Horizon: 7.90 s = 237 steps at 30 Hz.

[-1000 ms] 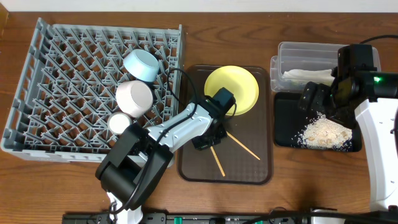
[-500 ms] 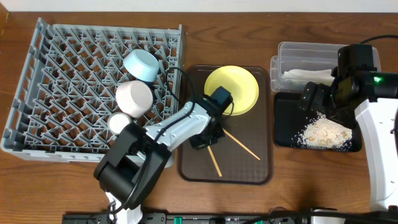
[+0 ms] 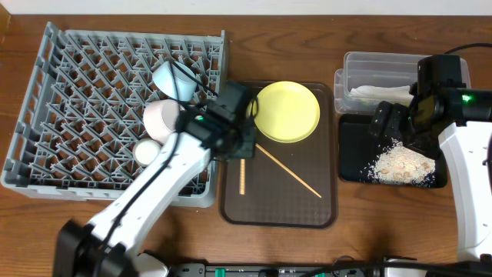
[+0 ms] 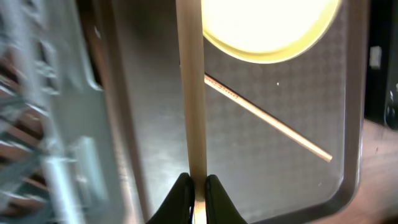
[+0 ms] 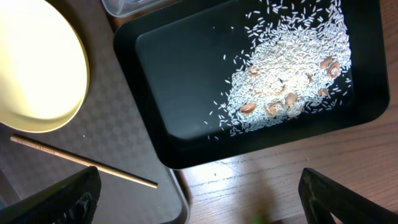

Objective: Sort waste into correct bins and load items into the dishwasher
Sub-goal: 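Carry the chopstick to the rack and drop it in, then move the left gripper back to the remaining chopstick, then grasp the second wooden chopstick with the left gripper and lift, then carry the second chopstick to the rack and release it, then reach the left gripper toward the yellow plate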

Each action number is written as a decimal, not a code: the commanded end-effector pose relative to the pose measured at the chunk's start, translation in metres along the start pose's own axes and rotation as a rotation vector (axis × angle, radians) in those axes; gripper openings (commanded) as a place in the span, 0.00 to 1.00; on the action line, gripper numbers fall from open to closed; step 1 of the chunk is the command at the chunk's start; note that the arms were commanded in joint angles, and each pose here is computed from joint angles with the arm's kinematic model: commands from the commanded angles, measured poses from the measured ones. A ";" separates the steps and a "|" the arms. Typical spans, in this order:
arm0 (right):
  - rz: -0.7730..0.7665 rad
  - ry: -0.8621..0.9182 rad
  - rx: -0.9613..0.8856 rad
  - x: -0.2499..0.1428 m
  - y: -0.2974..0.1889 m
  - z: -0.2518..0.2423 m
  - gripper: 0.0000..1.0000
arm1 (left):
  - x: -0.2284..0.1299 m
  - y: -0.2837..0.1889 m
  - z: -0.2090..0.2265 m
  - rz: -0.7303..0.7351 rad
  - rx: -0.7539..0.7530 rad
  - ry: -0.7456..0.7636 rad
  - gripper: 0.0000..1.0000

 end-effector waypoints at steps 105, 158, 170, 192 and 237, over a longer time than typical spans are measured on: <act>-0.018 -0.003 0.007 0.000 -0.006 -0.003 0.99 | -0.035 0.156 -0.062 0.101 0.171 -0.700 0.45; -0.006 -0.022 0.001 -0.002 -0.006 -0.004 0.99 | 0.029 -0.039 0.012 -0.215 0.094 0.082 0.08; -0.005 -0.021 0.005 -0.002 -0.006 -0.003 0.99 | 0.053 -0.054 0.074 -0.250 0.198 0.158 0.07; -0.002 -0.022 0.012 -0.003 -0.006 -0.002 0.99 | 0.077 0.005 0.088 -0.198 0.208 0.120 0.48; -0.007 -0.030 0.014 -0.002 -0.006 -0.002 0.99 | 0.052 0.138 -0.107 0.126 0.061 0.762 0.72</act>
Point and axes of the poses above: each gripper's point midway between its finger pads, its own y axis out along the fingers, its own z axis along the line the jaws close on, x = y × z, the point moved 4 cm from there along -y, back along the fingers
